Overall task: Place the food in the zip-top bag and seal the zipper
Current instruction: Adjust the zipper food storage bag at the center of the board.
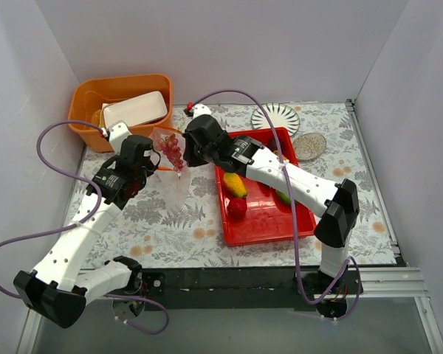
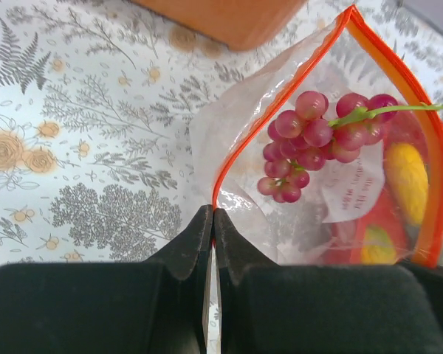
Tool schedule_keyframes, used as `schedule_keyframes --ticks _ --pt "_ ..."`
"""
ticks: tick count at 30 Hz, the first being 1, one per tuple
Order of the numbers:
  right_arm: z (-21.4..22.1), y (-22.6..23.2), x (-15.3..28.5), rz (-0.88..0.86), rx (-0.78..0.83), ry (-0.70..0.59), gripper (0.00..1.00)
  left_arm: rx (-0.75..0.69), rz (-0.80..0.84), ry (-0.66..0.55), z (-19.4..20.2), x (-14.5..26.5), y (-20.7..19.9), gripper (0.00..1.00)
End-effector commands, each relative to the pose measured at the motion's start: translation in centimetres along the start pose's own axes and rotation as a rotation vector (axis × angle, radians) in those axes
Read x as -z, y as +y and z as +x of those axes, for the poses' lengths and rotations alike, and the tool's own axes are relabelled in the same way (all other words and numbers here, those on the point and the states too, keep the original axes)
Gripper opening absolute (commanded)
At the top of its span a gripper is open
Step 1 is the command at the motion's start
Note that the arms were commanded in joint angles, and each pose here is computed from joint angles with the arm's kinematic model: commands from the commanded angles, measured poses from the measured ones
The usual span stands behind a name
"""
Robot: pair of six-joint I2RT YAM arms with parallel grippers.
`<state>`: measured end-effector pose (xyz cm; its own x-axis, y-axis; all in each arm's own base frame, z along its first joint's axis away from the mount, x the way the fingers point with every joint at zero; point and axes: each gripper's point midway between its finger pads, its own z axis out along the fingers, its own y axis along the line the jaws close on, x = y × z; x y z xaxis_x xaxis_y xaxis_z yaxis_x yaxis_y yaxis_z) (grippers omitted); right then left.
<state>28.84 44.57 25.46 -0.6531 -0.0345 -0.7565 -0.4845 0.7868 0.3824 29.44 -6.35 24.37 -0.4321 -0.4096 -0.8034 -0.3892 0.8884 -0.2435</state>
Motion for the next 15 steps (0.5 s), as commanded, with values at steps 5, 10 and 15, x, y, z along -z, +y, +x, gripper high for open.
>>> schedule_keyframes --ticks 5,10,15 --pt "4.9 -8.0 0.5 0.332 0.227 0.175 0.01 0.076 -0.019 -0.126 -4.1 1.0 0.9 0.00" --pt "4.8 -7.3 0.7 0.270 0.165 0.115 0.02 0.097 -0.006 -0.168 -5.5 2.0 1.1 0.00" --pt "1.4 -4.7 2.8 0.189 0.116 -0.079 0.02 0.059 0.033 -0.202 -7.6 3.0 0.1 0.00"
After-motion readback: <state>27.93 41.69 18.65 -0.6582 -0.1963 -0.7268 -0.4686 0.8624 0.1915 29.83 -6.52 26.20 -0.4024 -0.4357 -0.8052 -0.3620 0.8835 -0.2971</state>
